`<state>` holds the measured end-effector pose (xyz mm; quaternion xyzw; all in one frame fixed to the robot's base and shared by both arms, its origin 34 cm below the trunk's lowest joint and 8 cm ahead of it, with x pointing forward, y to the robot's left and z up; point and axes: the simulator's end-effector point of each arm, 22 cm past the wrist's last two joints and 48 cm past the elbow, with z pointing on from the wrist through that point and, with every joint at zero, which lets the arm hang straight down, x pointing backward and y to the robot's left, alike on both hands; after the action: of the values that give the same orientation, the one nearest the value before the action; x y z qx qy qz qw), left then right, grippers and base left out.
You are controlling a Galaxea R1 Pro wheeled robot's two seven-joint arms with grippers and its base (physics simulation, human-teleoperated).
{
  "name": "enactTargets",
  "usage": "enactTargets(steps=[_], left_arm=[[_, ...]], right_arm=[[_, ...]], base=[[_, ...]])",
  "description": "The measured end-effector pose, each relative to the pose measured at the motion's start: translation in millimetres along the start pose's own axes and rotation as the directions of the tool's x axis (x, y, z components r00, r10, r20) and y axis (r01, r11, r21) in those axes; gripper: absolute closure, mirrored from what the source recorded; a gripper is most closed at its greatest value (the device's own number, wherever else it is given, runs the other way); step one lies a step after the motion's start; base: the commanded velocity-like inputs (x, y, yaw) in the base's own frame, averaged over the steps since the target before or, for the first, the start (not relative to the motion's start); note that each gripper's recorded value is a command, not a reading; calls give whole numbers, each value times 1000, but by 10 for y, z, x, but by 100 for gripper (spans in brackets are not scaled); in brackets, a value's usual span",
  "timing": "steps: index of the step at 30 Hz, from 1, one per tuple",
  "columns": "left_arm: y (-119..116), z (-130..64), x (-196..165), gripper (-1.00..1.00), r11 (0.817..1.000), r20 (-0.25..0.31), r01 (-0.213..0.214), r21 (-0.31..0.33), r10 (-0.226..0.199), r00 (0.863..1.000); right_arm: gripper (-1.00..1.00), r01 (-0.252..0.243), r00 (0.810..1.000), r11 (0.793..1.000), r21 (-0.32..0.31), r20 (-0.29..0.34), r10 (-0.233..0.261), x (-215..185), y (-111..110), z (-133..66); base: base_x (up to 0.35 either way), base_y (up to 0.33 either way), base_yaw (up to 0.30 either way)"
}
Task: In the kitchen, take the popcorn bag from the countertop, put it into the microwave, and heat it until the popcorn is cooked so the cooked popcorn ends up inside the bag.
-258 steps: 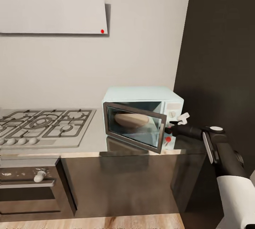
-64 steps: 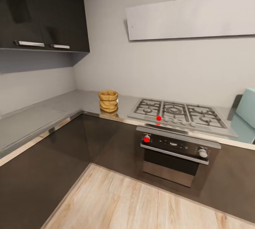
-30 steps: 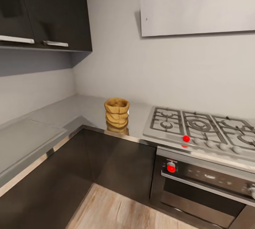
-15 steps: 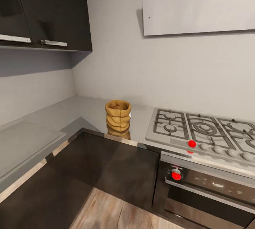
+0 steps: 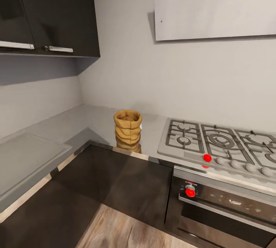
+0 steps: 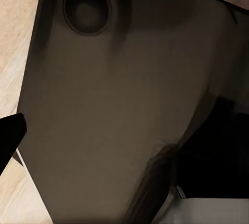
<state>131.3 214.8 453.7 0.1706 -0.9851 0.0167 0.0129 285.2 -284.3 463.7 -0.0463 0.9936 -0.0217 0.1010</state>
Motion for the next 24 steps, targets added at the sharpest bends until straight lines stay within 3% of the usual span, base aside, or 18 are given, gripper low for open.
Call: enactTargets(steps=[24], left_arm=[[-3, -347, 7, -100, 1000, 1, 1, -1, -1, 1000]], right_arm=[[-100, 1, 1000, 1000, 0, -1, -1, -65, -16, -340]], base=[[0, 0, 0]])
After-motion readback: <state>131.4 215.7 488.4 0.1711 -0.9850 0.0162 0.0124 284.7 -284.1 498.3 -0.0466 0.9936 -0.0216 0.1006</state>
